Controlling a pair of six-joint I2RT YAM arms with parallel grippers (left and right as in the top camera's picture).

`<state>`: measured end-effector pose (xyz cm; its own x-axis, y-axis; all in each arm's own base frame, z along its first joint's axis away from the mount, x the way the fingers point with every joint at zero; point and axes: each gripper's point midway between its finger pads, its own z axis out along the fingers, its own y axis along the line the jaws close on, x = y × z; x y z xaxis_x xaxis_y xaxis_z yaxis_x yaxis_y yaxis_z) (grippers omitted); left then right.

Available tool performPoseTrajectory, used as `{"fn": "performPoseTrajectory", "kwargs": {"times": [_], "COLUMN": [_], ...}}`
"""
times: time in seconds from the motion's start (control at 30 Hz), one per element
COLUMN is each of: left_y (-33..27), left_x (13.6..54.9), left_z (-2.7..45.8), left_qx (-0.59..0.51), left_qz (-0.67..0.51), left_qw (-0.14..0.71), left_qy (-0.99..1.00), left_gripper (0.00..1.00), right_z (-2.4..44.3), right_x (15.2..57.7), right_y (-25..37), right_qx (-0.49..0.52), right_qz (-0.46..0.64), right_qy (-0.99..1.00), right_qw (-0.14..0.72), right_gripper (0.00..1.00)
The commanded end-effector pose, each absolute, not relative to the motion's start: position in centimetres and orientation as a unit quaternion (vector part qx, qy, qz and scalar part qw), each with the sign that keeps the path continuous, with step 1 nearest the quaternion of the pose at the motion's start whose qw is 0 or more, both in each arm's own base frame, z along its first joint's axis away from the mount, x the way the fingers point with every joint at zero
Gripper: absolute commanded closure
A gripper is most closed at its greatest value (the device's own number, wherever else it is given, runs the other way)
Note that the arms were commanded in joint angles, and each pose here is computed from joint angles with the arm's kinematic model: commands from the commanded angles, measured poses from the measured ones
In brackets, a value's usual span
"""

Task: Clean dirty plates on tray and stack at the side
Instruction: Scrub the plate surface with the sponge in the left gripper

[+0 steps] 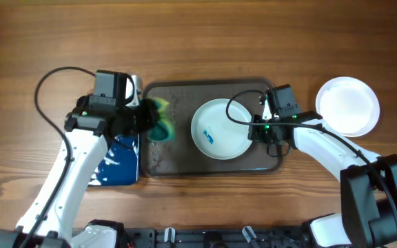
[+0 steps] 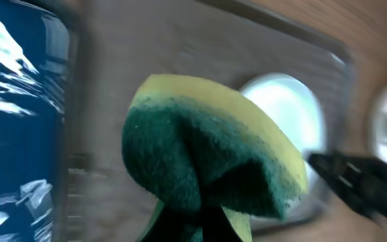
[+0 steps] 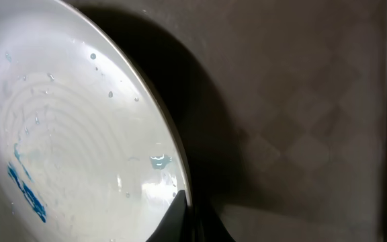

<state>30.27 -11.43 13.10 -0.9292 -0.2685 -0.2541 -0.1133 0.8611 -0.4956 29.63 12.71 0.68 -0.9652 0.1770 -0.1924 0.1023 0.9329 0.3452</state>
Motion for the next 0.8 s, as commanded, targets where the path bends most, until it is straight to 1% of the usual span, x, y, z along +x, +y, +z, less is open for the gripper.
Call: {"fn": "performPoseTrajectory", "kwargs": {"times": [0.0, 0.07, 0.27, 0.37, 0.47, 0.6, 0.67, 0.77], "left_y": [-15.9, -17.1, -22.3, -24.7, -25.4, -23.6, -20.3, -14.4], "left_x": [30.0, 30.4, 30.3, 29.6, 29.5, 30.6, 31.6, 31.9], "left_z": [13.9, 13.2, 8.4, 5.3, 2.2, -1.9, -4.2, -5.7], "left_qx": [-0.046, -0.025, 0.046, 0.09, 0.1, 0.087, 0.055, -0.029], "left_qz": [-0.366, -0.385, -0.388, -0.374, -0.34, -0.257, -0.16, -0.017], "left_qw": [0.11, 0.101, 0.065, 0.05, 0.043, 0.058, 0.073, 0.081], "left_qy": [0.923, 0.917, 0.918, 0.922, 0.934, 0.961, 0.983, 0.996], "left_gripper": [0.96, 0.96, 0.96, 0.96, 0.96, 0.96, 0.96, 0.96], "right_z": [0.2, 0.2, 0.2, 0.2, 0.2, 0.1, 0.1, 0.1], "right_x": [29.2, 29.2, 28.8, 28.5, 28.4, 27.9, 27.8, 27.6], "right_y": [13.2, 13.2, 13.4, 13.8, 14.1, 14.1, 14.1, 14.0], "right_qx": [0.06, 0.06, 0.071, 0.067, 0.065, 0.077, 0.078, 0.079], "right_qz": [0.177, 0.177, 0.185, 0.191, 0.196, 0.197, 0.196, 0.194], "right_qy": [0.977, 0.977, 0.976, 0.976, 0.975, 0.975, 0.976, 0.976], "right_qw": [0.099, 0.099, 0.087, 0.081, 0.077, 0.065, 0.063, 0.059], "right_gripper": [0.96, 0.96, 0.95, 0.95, 0.96, 0.96, 0.95, 0.95]}}
